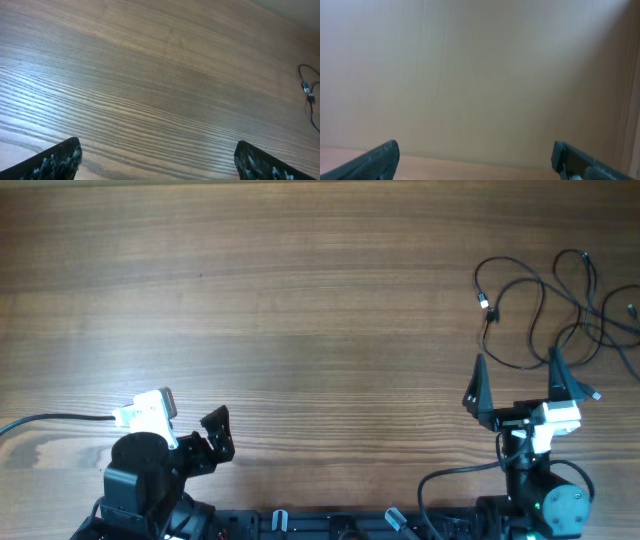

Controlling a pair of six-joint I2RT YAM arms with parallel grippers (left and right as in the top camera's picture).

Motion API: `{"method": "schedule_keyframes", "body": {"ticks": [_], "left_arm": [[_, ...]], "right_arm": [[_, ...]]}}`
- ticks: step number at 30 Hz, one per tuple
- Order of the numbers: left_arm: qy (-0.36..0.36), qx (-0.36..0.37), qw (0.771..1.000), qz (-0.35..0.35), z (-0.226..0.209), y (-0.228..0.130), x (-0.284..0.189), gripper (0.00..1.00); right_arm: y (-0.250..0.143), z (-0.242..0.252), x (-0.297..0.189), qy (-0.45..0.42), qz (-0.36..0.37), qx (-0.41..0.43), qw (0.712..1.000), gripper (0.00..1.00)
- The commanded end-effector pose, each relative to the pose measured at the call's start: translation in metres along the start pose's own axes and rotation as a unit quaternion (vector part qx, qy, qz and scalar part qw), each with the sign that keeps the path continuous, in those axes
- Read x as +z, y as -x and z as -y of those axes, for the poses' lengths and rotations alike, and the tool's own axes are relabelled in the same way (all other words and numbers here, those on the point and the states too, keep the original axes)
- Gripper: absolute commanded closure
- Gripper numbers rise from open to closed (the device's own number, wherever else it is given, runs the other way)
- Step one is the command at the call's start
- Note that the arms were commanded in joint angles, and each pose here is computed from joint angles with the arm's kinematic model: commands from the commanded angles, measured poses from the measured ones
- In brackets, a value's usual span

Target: Untangle cables

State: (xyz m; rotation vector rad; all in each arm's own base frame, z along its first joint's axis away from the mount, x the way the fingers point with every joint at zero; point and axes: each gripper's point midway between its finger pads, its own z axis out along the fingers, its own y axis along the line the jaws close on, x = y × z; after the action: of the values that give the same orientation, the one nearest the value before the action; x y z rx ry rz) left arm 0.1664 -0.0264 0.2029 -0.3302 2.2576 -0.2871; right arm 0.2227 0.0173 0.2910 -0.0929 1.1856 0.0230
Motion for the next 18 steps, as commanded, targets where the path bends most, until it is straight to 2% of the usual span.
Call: {"method": "schedule_keyframes", "body": {"ticks": [1, 6, 11, 18], "left_arm": [[0.005, -0.005, 1.0, 0.005, -0.002, 0.0, 0.0, 0.0], [0.005, -0.005, 1.0, 0.005, -0.002, 0.0, 0.0, 0.0], [0.005, -0.005, 1.0, 0.005, -0.002, 0.0, 0.0, 0.0], [0.005, -0.005, 1.0, 0.004, -0.002, 0.0, 0.0, 0.0]], "right_arm": [[-0.012, 0.001, -0.004, -0.005, 0.022, -0.001, 1.0, 0.0], [-0.039, 0.004, -0.004, -0.014, -0.029, -0.003, 0.999, 0.0], [-0.117, -0.009, -0.022, 0.016, -0.191, 0.013, 0.981, 0.0], [-0.116, -0.01, -0.021, 0.022, -0.188, -0.004, 0.982, 0.0]]}}
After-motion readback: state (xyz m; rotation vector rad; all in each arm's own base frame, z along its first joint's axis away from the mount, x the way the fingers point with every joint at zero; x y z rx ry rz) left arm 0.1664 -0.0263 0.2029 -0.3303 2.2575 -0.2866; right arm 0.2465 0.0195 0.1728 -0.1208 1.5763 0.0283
